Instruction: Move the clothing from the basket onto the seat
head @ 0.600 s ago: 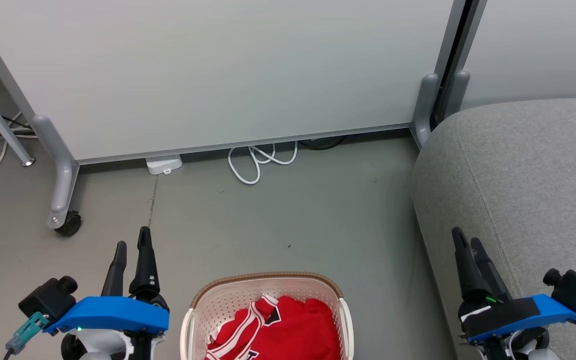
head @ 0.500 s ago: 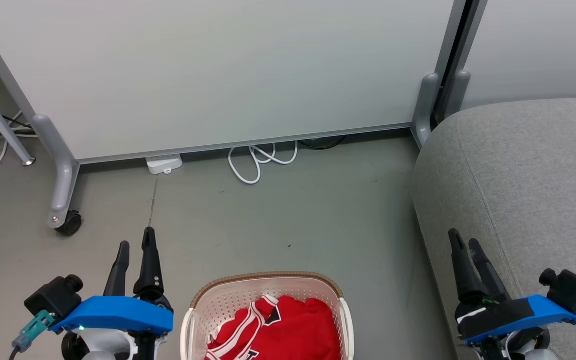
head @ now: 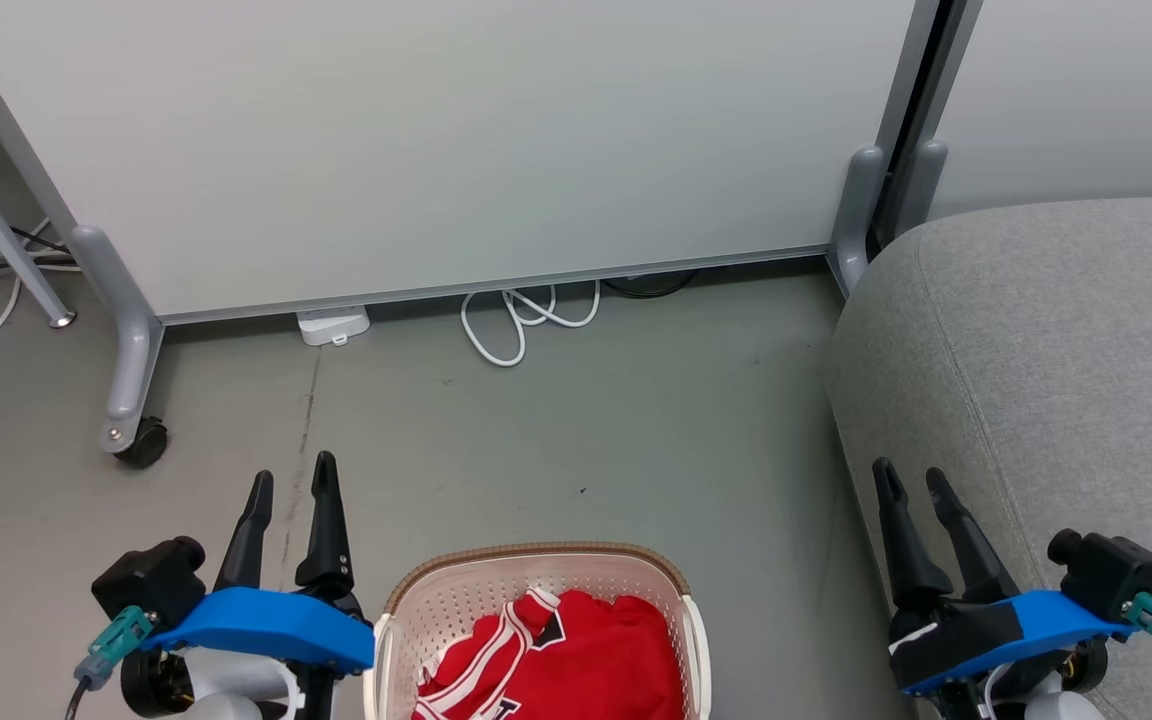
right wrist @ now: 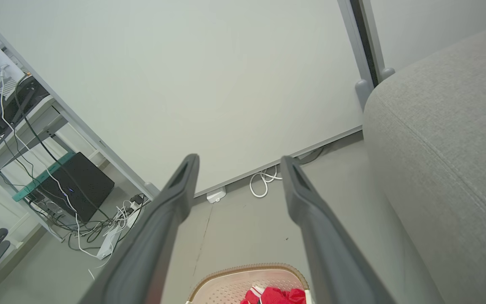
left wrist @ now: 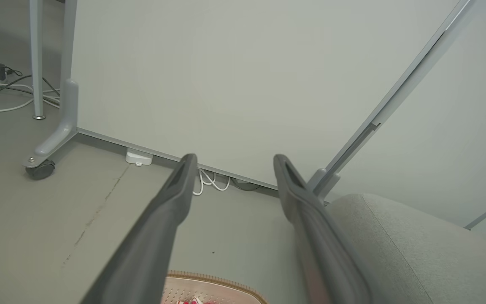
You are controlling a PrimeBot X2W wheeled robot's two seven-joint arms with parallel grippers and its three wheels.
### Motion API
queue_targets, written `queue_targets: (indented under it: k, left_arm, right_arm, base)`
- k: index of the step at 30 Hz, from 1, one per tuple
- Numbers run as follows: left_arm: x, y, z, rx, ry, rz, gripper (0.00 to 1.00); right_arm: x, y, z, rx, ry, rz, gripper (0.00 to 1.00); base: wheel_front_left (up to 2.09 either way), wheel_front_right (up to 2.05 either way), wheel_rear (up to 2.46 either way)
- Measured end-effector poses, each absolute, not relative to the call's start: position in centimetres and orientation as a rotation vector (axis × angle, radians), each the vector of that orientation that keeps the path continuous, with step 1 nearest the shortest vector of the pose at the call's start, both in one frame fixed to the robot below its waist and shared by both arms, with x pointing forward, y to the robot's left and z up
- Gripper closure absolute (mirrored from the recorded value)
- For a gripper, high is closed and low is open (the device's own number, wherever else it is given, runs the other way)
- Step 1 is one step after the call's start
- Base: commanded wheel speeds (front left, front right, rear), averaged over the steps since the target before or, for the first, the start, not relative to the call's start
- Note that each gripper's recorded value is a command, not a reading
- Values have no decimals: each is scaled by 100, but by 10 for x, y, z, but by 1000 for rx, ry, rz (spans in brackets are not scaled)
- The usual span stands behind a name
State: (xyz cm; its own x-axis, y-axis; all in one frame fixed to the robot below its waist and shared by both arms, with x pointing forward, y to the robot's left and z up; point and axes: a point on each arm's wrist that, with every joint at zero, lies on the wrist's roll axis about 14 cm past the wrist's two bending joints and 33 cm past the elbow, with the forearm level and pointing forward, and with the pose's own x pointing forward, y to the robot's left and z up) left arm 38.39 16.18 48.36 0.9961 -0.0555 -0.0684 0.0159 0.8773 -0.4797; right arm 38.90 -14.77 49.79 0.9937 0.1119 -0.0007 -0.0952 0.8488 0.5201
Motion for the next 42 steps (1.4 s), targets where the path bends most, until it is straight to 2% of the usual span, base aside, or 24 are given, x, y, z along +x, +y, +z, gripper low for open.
queue_targets:
  k: [24, 42]
  left_arm:
    - [383, 148, 490, -242, 32, -107, 0]
    - [381, 140, 495, -141, -8, -155, 0]
  right_arm:
    - [389, -129, 503, 285, -10, 188, 0]
    - [389, -120, 505, 136, -43, 231, 0]
  base:
    - [0, 0, 0]
    - [0, 0, 0]
